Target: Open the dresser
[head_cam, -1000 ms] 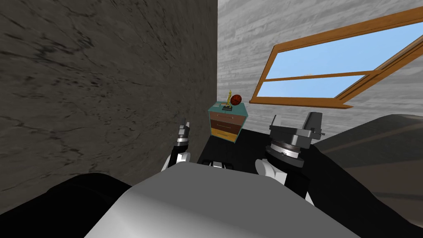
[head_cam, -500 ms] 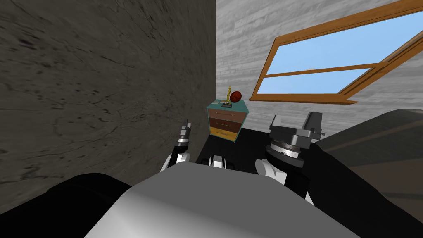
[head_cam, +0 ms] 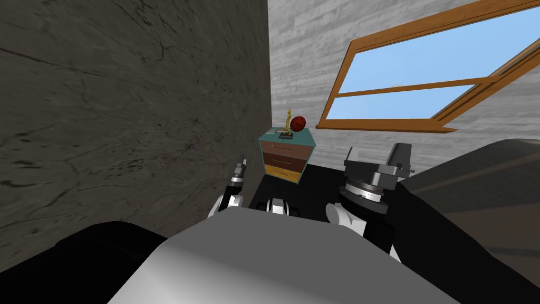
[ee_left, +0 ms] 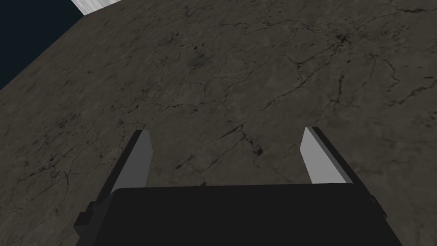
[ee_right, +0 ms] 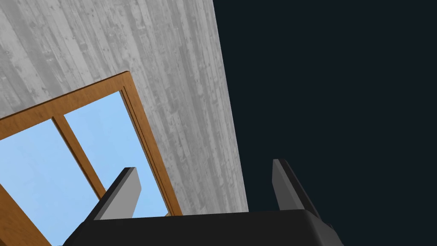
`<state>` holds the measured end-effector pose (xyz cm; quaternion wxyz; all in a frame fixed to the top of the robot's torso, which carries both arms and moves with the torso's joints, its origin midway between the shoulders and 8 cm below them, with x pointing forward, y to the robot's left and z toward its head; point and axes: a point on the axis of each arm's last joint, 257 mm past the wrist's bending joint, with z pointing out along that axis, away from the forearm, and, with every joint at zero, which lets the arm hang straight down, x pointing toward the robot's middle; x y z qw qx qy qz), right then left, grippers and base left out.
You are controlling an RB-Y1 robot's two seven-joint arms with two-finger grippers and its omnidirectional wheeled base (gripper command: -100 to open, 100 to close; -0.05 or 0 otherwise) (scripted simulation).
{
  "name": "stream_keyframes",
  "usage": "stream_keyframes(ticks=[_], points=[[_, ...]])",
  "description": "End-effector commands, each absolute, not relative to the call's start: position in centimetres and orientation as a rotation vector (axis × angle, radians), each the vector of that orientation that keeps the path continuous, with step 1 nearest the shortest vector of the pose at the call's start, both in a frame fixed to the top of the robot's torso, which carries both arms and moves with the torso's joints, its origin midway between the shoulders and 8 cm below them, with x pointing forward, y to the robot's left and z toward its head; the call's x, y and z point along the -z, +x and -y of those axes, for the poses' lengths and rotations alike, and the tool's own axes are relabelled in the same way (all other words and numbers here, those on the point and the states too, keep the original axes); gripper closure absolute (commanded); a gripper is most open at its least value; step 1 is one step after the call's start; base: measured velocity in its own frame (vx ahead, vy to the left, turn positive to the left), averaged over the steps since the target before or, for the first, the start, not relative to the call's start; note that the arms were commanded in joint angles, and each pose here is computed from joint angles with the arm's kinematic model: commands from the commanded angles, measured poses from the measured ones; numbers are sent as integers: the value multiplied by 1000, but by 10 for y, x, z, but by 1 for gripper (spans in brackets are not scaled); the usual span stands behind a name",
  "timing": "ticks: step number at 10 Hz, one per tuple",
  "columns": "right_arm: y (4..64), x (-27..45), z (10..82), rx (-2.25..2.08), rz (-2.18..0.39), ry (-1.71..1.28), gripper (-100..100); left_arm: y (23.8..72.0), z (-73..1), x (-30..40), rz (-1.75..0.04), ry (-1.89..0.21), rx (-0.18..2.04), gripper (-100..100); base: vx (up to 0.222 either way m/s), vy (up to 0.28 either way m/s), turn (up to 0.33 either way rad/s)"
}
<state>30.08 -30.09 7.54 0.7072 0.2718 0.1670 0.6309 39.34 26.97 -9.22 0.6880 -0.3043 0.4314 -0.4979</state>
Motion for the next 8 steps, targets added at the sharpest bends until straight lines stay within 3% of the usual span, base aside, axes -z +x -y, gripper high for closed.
stream_keyframes(ticks=[1, 8], points=[[301, -75, 301, -1401, -371, 604, 0, 400, -266, 109, -995, -686, 1110, -100, 105, -52, -51], [301, -75, 301, -1401, -371, 604, 0, 414, -259, 148, -1045, -718, 1105, -100, 106, -42, -41]])
